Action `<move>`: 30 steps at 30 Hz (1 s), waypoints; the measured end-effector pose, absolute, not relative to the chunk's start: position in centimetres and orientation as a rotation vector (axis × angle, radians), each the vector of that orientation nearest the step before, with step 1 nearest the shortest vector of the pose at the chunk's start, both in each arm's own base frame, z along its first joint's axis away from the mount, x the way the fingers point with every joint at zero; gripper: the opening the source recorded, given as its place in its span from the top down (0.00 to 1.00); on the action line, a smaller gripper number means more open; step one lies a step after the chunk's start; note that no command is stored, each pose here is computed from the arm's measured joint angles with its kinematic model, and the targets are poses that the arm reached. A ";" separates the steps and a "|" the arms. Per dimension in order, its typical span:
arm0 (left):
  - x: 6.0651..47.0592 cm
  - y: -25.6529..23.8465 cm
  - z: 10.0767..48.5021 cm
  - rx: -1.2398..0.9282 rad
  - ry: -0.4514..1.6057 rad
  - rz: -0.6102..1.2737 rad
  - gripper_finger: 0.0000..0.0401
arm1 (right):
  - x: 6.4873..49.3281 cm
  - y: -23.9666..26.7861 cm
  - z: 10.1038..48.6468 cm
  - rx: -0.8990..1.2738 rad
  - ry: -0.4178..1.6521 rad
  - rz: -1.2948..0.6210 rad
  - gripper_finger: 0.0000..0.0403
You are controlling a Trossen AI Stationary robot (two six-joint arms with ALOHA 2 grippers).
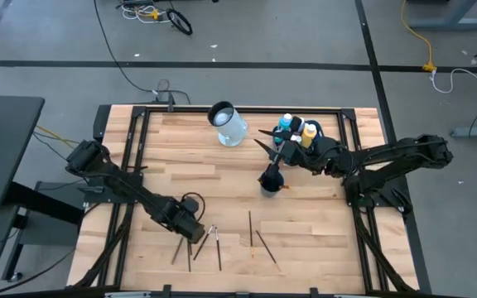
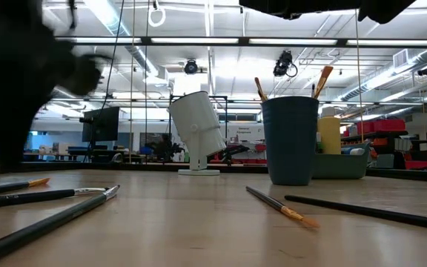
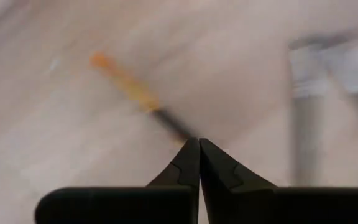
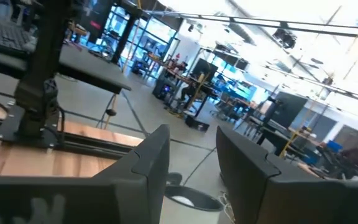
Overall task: Pick & Place Paint Supplies
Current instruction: Put the silver paintbrush into the blue cup
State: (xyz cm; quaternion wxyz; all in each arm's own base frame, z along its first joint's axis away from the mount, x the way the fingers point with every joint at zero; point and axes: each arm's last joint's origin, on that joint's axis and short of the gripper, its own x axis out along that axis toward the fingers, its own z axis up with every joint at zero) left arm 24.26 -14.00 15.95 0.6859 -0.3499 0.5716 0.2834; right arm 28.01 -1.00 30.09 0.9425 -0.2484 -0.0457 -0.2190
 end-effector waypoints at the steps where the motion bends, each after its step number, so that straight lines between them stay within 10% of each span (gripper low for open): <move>1: 24.5 -14.0 16.9 -0.776 1.261 0.627 0.99 | 28.0 -1.0 30.1 -0.507 -0.097 -0.434 0.66; 22: 27.6 -11.8 33.1 0.165 0.395 0.737 1.00 | 28.4 -0.1 29.4 -0.294 -0.128 -0.054 0.66; 30: 31.1 -10.5 35.9 0.268 0.311 0.354 1.00 | 28.4 -0.4 28.9 -0.150 -0.089 0.079 0.66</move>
